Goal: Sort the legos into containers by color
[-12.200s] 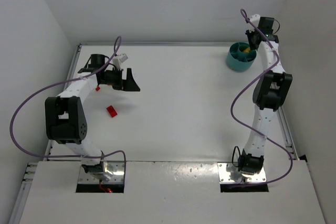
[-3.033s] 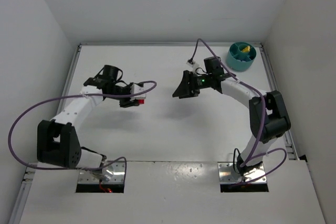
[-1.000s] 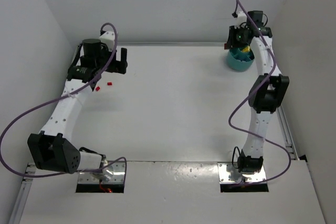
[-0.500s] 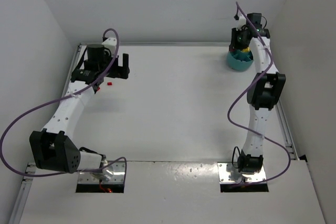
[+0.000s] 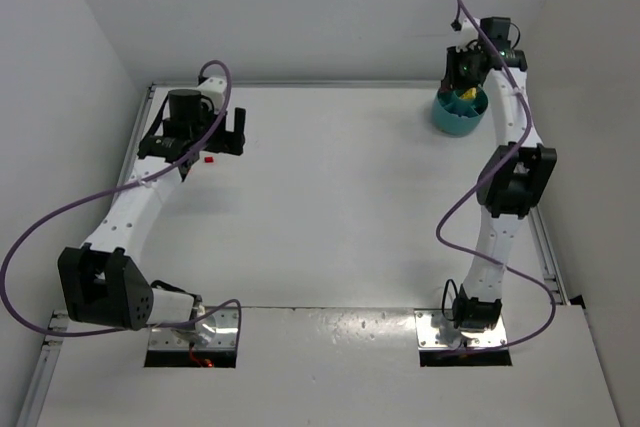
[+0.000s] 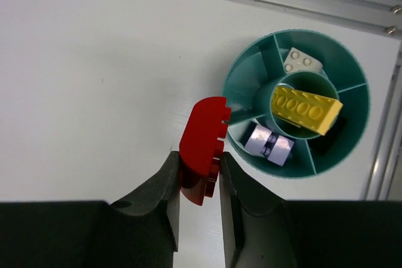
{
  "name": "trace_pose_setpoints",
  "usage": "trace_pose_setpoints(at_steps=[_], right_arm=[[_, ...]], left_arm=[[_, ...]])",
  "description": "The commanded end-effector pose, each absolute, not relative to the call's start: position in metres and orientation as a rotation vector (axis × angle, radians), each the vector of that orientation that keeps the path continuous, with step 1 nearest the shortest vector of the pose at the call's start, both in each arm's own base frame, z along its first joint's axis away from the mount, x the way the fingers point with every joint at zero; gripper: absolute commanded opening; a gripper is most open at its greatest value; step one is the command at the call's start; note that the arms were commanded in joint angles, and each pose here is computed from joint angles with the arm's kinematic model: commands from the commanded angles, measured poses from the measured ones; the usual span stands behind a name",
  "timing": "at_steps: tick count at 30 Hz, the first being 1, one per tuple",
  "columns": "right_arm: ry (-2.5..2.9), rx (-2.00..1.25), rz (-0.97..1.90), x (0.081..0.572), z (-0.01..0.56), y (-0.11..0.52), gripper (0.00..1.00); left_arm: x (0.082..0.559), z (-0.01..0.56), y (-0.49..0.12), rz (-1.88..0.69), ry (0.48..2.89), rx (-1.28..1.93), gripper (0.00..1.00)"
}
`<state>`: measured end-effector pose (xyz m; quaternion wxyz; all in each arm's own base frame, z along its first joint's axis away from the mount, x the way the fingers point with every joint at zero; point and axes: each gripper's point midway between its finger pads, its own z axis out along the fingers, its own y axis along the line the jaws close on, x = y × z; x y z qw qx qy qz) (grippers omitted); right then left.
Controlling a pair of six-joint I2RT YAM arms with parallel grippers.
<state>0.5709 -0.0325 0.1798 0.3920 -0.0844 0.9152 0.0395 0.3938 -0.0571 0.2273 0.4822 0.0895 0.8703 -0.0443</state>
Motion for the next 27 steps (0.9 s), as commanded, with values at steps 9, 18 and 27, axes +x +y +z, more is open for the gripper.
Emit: trace_pose_setpoints(at_steps=[9,18,27], right_arm=[[2.211,-0.3,0.163,0.538,0.212,-0.019,0.0],[2.175,-0.179,0.156,0.544,0.191,-0.022,0.0],[2.14,-0.154,0.1,0.578,0.191,-0.034,0.0]], left_arm=[[0.41,0.243,-0.063,-0.151,1.908,0.31,1.0],[0.444,0.22,-0.041,-0.05,1.95,0.236,1.0],[0.457,0.185,-0.037,0.037,2.032,0.204,1.0]])
